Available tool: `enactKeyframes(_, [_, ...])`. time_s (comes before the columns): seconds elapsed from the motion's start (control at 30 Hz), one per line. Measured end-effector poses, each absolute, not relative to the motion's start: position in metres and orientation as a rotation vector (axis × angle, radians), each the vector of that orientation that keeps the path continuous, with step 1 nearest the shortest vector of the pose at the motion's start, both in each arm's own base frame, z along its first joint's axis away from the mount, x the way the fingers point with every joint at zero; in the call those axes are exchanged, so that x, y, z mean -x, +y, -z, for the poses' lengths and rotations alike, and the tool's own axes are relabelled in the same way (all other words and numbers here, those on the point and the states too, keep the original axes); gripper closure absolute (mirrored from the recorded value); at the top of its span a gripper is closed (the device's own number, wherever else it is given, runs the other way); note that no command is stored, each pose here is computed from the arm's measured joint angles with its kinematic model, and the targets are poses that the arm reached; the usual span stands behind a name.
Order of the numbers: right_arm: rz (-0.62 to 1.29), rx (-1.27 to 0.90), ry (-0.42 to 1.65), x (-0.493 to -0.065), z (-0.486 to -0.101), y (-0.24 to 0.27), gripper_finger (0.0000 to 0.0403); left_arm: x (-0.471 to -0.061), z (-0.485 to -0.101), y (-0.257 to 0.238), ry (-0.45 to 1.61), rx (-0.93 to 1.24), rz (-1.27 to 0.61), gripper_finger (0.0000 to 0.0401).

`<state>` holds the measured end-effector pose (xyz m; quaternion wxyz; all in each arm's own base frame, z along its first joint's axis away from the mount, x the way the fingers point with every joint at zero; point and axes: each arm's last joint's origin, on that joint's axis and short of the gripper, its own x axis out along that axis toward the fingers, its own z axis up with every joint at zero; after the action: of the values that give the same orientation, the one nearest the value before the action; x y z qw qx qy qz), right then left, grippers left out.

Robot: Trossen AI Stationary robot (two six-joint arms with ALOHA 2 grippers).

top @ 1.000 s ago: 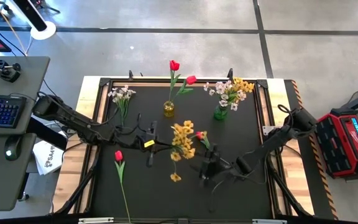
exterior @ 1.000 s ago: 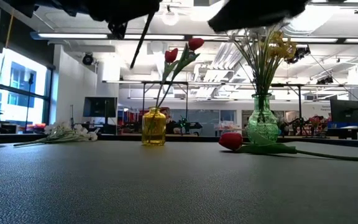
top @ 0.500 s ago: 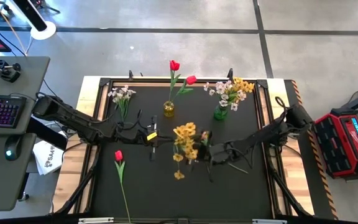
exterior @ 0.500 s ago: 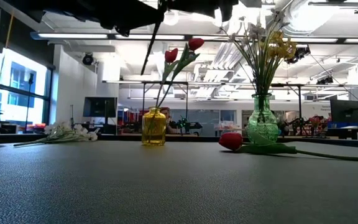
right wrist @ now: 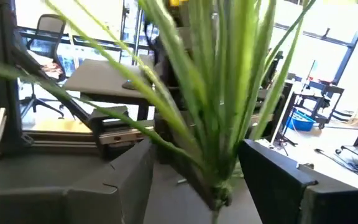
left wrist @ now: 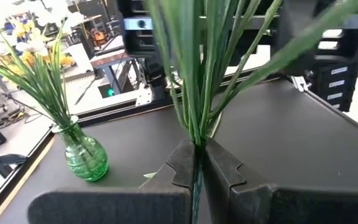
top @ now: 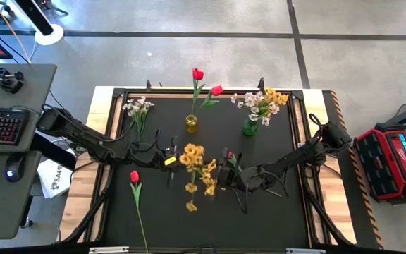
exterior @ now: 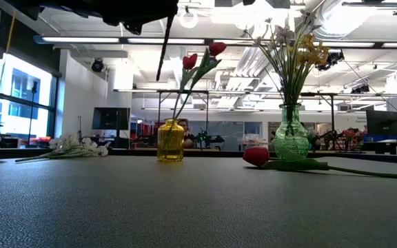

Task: Sort flowers into vase by color
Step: Put the yellow flowers into the green vase

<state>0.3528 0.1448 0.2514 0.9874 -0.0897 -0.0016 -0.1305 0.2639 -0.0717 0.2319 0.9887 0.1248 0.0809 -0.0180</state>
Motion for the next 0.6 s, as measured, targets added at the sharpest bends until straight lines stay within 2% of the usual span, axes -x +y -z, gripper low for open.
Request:
enactKeyframes(0.33, [0.225,0.144,0.034,-0.36,-0.246,0.13,0.021,-0.264,-0.231,-0.073,0.167,-0.218,0.041,0.0396])
enactKeyframes(0.6, [0.221,0.143,-0.004,-0.36,-0.251,0.13,0.0261,-0.263,-0.231,-0.074,0.166,-0.204,0.043,0.0396])
